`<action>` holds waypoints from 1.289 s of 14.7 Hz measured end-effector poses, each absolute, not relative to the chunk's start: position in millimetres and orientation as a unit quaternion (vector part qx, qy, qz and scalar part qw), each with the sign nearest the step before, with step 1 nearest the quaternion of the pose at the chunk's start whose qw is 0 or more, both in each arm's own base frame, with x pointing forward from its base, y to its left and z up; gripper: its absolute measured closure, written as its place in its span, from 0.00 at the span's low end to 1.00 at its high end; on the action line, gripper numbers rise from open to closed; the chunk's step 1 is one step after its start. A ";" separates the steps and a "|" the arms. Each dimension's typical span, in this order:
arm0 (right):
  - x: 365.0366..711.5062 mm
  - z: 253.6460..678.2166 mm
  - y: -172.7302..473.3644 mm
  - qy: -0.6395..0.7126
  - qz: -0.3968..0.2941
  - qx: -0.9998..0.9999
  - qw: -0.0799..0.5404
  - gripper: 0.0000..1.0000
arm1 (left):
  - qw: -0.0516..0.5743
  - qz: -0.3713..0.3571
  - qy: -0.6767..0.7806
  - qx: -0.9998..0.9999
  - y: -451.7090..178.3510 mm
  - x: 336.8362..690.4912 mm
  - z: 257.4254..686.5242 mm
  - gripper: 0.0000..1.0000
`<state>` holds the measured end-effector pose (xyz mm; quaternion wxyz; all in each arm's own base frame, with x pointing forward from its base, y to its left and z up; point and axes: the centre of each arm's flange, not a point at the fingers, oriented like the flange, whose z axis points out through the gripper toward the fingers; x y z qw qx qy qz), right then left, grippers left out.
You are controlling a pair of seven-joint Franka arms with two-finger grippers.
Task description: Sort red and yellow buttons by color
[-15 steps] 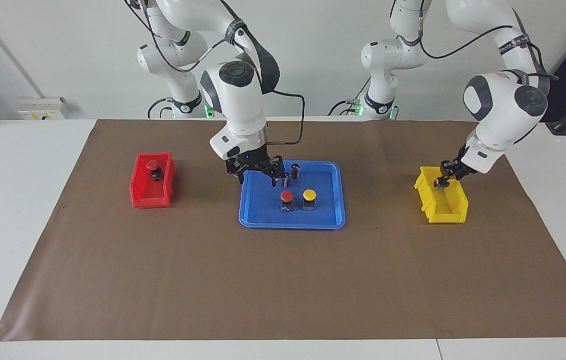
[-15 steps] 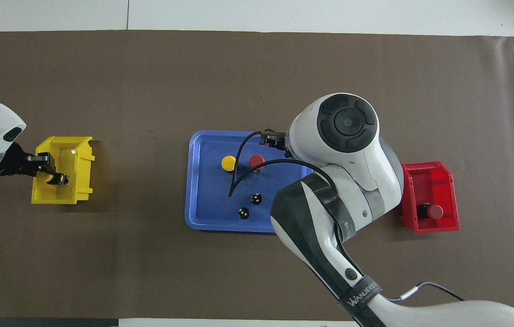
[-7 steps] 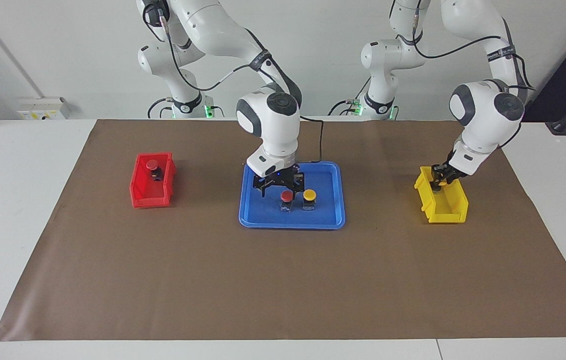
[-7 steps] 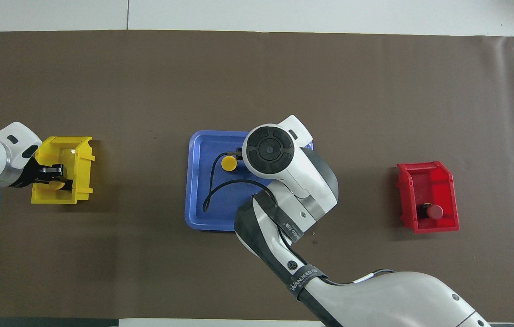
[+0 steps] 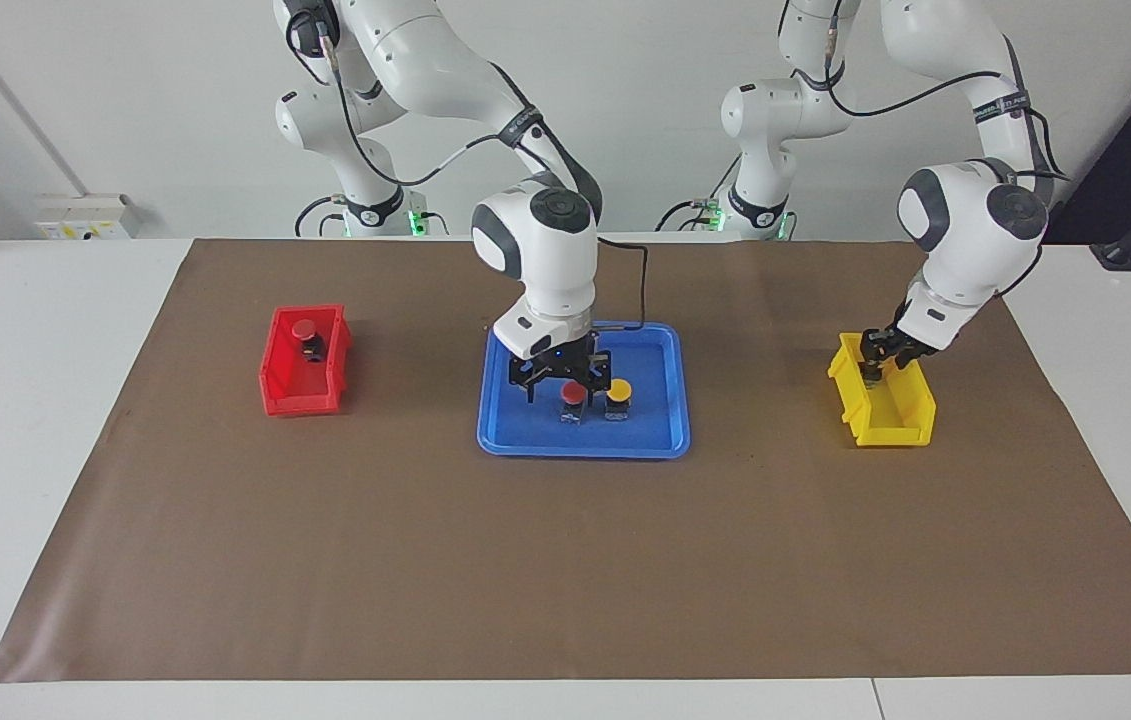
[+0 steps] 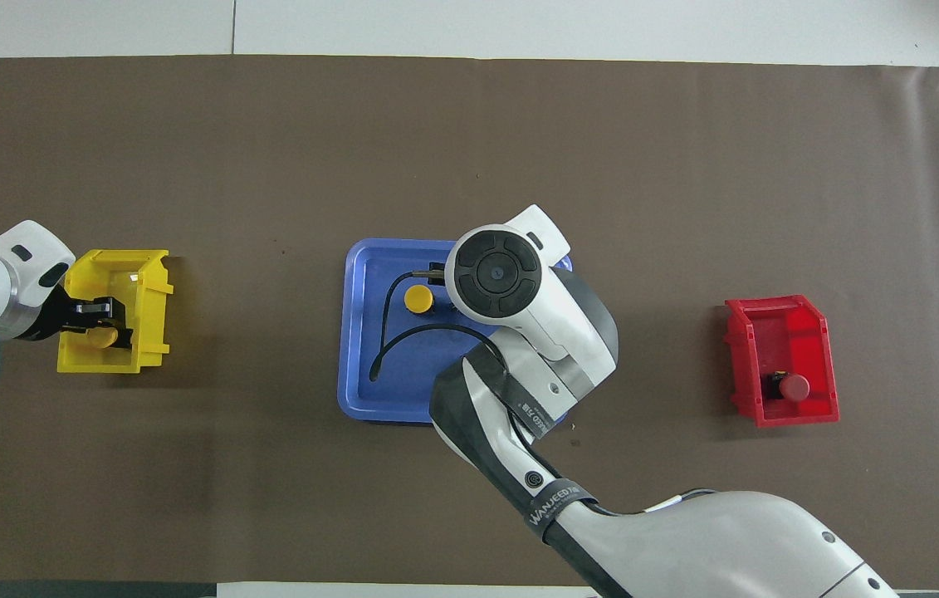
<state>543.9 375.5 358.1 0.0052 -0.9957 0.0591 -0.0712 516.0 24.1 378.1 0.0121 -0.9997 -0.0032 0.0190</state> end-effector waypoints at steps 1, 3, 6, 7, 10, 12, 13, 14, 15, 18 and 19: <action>542.3 357.6 378.0 0.055 -0.071 -0.996 0.006 0.06 | 0.012 0.020 -0.003 -1.000 23.7 519.2 386.9 0.38; 540.2 356.2 383.1 0.050 -0.075 -0.996 0.010 0.07 | 0.013 0.023 -0.002 -1.000 22.9 527.2 412.8 0.30; 536.9 349.7 385.6 0.041 -0.074 -0.996 0.010 0.11 | 0.014 0.018 0.002 -1.000 17.9 534.6 458.2 0.00; 536.2 347.9 385.2 0.040 -0.073 -0.997 0.009 0.12 | 0.014 0.017 0.004 -1.000 14.8 535.2 468.6 0.00; 534.9 346.1 386.0 0.037 -0.074 -0.997 0.010 0.21 | 0.015 0.015 0.019 -1.000 -1.1 537.9 487.1 0.00; 533.6 346.0 388.2 0.035 -0.076 -0.996 0.012 0.26 | 0.015 0.016 0.036 -0.999 -23.2 537.5 489.2 0.00; 532.4 345.8 389.8 0.033 -0.076 -0.996 0.012 0.26 | 0.015 0.016 0.040 -0.999 -33.6 536.8 489.0 0.00; 531.0 345.2 391.1 0.032 -0.076 -0.997 0.012 0.30 | 0.016 0.016 0.043 -0.999 -41.8 536.2 489.0 0.00; 529.9 344.1 391.7 0.031 -0.075 -0.997 0.012 0.30 | 0.016 0.016 0.046 -0.999 -49.5 535.5 489.0 0.00; 528.1 340.5 390.9 0.023 -0.072 -0.997 0.009 0.42 | 0.017 0.015 0.040 -0.999 -66.3 533.8 489.3 0.00; 528.0 339.9 390.6 0.020 -0.072 -0.997 0.009 0.52 | 0.017 0.014 0.036 -0.999 -71.7 533.2 489.5 0.00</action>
